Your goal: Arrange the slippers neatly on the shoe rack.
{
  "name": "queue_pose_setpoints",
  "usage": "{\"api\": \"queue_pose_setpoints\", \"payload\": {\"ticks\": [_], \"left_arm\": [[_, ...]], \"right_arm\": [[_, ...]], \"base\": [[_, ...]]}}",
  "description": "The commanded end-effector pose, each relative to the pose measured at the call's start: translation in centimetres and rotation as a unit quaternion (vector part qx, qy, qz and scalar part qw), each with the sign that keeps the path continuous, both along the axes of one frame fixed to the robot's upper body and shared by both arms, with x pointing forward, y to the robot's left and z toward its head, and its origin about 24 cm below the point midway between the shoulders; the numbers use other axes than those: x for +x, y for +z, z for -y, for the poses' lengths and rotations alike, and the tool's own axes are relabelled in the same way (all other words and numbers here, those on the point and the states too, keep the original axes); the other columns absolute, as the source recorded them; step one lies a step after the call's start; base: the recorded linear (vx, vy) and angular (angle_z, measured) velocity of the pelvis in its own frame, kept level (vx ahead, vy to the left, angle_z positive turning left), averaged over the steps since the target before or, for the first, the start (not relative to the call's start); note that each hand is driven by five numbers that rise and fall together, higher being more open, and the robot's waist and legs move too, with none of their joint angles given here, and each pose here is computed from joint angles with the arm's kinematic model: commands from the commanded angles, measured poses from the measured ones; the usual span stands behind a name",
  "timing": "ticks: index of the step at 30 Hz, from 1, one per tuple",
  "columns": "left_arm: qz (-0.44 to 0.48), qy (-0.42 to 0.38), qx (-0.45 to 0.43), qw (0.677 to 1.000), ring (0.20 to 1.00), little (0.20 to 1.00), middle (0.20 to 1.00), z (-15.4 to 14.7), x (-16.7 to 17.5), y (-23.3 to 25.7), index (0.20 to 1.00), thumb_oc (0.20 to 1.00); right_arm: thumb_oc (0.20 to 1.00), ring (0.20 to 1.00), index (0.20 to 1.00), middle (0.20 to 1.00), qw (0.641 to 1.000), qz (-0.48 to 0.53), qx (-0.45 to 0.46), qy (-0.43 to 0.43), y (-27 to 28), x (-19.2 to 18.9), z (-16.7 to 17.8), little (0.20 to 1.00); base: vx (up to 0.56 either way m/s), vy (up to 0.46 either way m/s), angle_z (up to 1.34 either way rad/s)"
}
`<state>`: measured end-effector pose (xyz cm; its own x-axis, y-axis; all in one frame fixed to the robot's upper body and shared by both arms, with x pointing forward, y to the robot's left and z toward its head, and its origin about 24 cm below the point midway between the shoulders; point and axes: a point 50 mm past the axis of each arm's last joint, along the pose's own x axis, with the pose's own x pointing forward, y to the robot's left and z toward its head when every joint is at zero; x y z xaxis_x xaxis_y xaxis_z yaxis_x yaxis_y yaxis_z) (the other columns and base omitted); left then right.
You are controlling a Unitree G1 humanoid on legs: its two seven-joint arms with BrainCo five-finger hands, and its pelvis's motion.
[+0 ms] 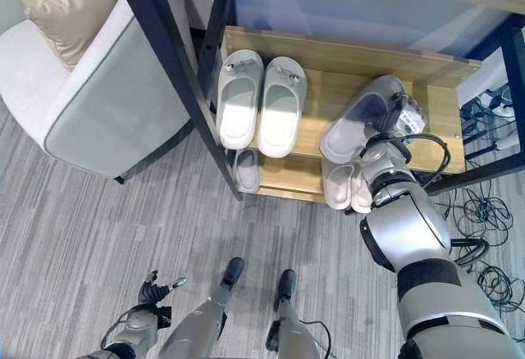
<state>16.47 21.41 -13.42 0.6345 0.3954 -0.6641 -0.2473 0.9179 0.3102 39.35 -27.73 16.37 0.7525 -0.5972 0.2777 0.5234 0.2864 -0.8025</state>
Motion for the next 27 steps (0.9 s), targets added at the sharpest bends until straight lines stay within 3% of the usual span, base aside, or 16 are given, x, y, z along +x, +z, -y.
{"api": "queue_pose_setpoints", "payload": {"ticks": [1,10,14,18,21,25,27], "left_arm": [[0.002,0.006,0.021,1.000,1.000,1.000,1.000,-0.2,0.8,0.3,1.000,1.000],[0.007,0.002,0.023,1.000,1.000,1.000,1.000,0.2,0.9,0.3,1.000,1.000],[0.014,0.030,0.018,0.999,1.000,1.000,1.000,-0.5,0.9,0.5,1.000,1.000],[0.011,0.051,0.008,0.999,1.000,1.000,1.000,-0.7,0.5,0.3,1.000,1.000],[-0.007,0.070,-0.007,0.998,1.000,1.000,1.000,-0.4,-0.6,-0.3,1.000,1.000],[-0.028,0.082,-0.013,0.996,1.000,1.000,1.000,-0.3,-2.1,-0.9,1.000,1.000],[-0.057,0.117,-0.010,0.991,1.000,1.000,1.000,-1.4,-4.5,-1.5,1.000,1.000]], "right_arm": [[0.200,0.200,0.200,0.200,0.996,0.021,-0.077,-0.049,3.0,-0.8,2.7,0.200],[0.200,0.200,0.200,0.200,0.989,0.073,-0.117,-0.059,4.2,-1.4,3.8,0.200],[0.200,0.200,0.200,0.200,0.976,0.183,-0.114,0.028,5.6,-0.6,0.5,0.200],[0.200,0.200,0.200,0.200,0.961,0.233,-0.099,0.110,5.3,-0.6,-2.9,0.200],[0.200,0.200,0.200,0.200,0.949,0.247,-0.056,0.188,1.5,-3.0,-5.3,0.200],[0.200,0.200,0.200,0.200,0.953,0.220,-0.018,0.207,-2.3,-5.1,-5.4,0.200],[0.200,0.200,0.200,0.200,0.959,0.168,0.030,0.228,-7.2,-8.9,-5.4,0.200]], "base": [[0.00,-0.007,0.03],[0.00,-0.001,0.01],[0.00,0.000,0.00],[0.01,0.004,-0.13],[0.06,-0.020,-0.10],[0.08,-0.019,-0.19],[0.14,-0.039,-0.36]]}}
